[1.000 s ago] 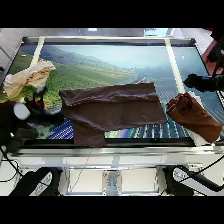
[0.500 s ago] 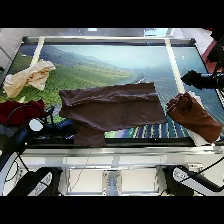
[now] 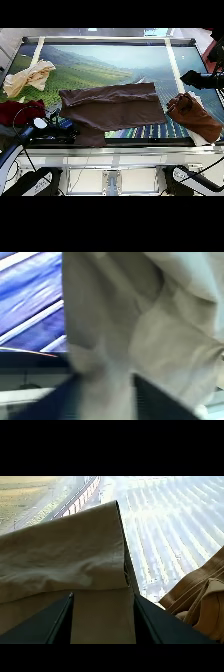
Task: Fold the shirts.
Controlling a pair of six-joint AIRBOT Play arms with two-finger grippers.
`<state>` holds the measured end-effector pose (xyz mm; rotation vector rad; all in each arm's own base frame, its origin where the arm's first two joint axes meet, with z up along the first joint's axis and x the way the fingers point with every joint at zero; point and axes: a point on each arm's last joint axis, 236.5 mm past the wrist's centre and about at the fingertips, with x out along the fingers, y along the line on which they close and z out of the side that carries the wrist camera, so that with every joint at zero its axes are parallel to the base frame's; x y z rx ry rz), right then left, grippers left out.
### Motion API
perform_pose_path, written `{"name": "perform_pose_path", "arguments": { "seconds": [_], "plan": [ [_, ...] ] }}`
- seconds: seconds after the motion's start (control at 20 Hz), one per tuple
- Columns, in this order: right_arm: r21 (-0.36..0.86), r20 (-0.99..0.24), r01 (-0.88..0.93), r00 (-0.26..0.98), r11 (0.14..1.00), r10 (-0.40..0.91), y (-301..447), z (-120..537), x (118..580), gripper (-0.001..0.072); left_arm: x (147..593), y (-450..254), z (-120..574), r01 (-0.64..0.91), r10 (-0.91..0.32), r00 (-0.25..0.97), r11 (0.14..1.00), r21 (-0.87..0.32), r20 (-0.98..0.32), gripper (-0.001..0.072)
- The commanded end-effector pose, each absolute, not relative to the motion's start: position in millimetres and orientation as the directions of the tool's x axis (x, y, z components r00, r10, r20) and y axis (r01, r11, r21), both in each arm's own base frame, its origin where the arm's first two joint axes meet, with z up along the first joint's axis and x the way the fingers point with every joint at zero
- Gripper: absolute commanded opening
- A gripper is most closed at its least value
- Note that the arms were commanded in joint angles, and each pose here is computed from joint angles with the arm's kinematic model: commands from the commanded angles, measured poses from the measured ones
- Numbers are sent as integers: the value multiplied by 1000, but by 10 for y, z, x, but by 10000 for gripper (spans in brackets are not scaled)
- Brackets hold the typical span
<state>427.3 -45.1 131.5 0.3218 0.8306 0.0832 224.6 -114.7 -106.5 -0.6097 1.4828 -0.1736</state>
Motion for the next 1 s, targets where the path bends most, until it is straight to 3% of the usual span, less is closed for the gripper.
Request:
{"name": "perform_pose_path", "arguments": {
  "seconds": [0.0,0.2,0.4,0.55,0.95],
  "plan": [
    [324,-740,43,634,945,225,-388,1245,4177,446,2300,-1205,-1063,-243,-480,126,834,-496,-868,35],
    [317,-857,55,444,947,261,-306,791,3738,446,2298,-1244,-1054,-225,-487,125,835,-503,-864,13],
    [417,-901,218,229,883,369,-28,-67,3165,453,2295,-1245,-1053,-225,-488,124,834,-503,-864,13],
    [441,-897,312,108,841,430,161,-512,2743,546,2267,-1254,-1052,-220,-492,112,835,-504,-863,13],
    [417,-908,593,240,688,344,27,-957,2857,538,2274,-1253,-1052,-198,-491,115,840,-504,-863,13]
  ]
}}
